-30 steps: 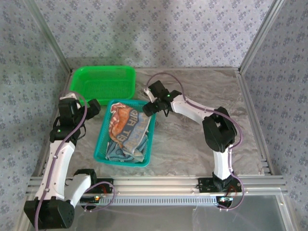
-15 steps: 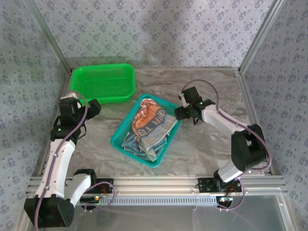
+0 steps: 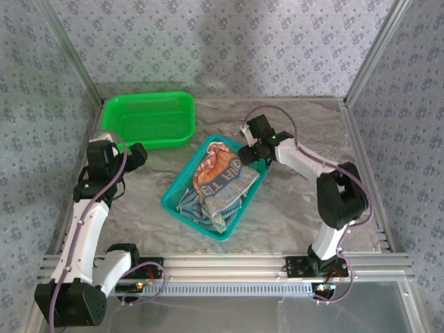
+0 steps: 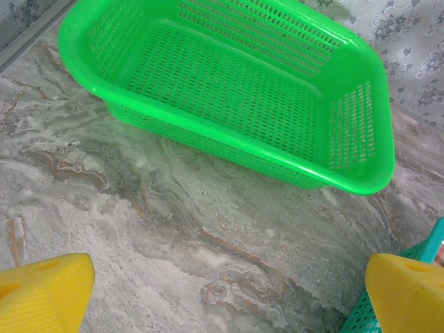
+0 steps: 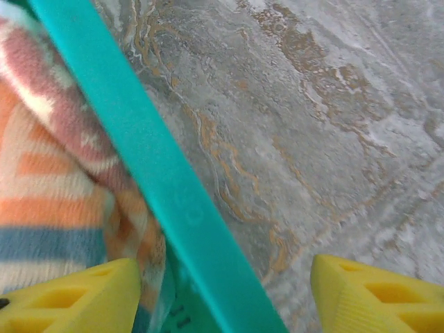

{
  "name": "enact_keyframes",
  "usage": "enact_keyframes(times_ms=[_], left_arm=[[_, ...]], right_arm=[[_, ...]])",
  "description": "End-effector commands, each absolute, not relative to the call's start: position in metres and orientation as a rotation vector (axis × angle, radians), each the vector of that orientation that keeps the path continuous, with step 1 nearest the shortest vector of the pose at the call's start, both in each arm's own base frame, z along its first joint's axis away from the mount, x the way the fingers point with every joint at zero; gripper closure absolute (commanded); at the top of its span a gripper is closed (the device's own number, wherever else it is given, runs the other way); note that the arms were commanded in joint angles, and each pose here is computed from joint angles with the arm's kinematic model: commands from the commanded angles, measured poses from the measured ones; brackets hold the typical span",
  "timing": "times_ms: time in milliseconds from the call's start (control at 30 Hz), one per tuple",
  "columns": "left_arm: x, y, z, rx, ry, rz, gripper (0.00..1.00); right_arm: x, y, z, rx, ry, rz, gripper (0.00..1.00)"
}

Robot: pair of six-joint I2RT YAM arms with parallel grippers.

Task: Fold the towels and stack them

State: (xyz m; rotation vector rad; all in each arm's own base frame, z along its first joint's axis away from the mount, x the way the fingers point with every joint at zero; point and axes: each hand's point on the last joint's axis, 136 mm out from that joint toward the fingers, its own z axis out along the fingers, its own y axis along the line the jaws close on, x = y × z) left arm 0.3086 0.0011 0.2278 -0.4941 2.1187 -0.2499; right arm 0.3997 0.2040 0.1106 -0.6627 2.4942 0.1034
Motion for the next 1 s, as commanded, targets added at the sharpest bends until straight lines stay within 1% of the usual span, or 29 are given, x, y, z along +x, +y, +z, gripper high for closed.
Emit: enact_keyframes(times_ms=[0,100,167,200,367,567,667,767,800,967], left_arm=[[0.302,-0.002,0.236,-0.481,2.108,-0.264,0.0],[0.3,-0.001,0.236,-0.479,2.107,-0.251,0.0],[0.3,0.0,0.236,-0.475,2.11,-0.245,0.0],[0.3,0.0,0.236,-0.475,2.11,-0.243,0.0],[0.305,-0.002,0.238,-0.462,2.106,-0.251,0.0],[0.311,-0.004,0.237,-0.442,2.115,-0.251,0.0],[0.312,-0.004,0.238,-0.437,2.113,-0.248,0.0],[0.313,-0.004,0.236,-0.434,2.117,-0.248,0.0],[0.313,-0.004,0.235,-0.433,2.119,-0.247,0.0],[0.315,-0.004,0.232,-0.431,2.138,-0.237,0.0]], right_arm=[[0.403,0.198,0.102,-0.669,2.536,0.121,0.42],[0.401,0.175,0.102,-0.58,2.549,0.1,0.46],[0.399,0.153,0.104,-0.503,2.565,0.093,0.57],[0.399,0.14,0.106,-0.457,2.566,0.076,0.58],[0.395,0.08,0.11,-0.288,2.553,-0.043,0.57],[0.405,-0.002,0.116,-0.025,2.534,-0.19,0.58],[0.414,-0.034,0.12,0.081,2.52,-0.224,0.58],[0.423,-0.065,0.115,0.202,2.531,-0.238,0.61],[0.433,-0.077,0.122,0.244,2.509,-0.246,0.62],[0.453,-0.117,0.114,0.363,2.512,-0.28,0.61]])
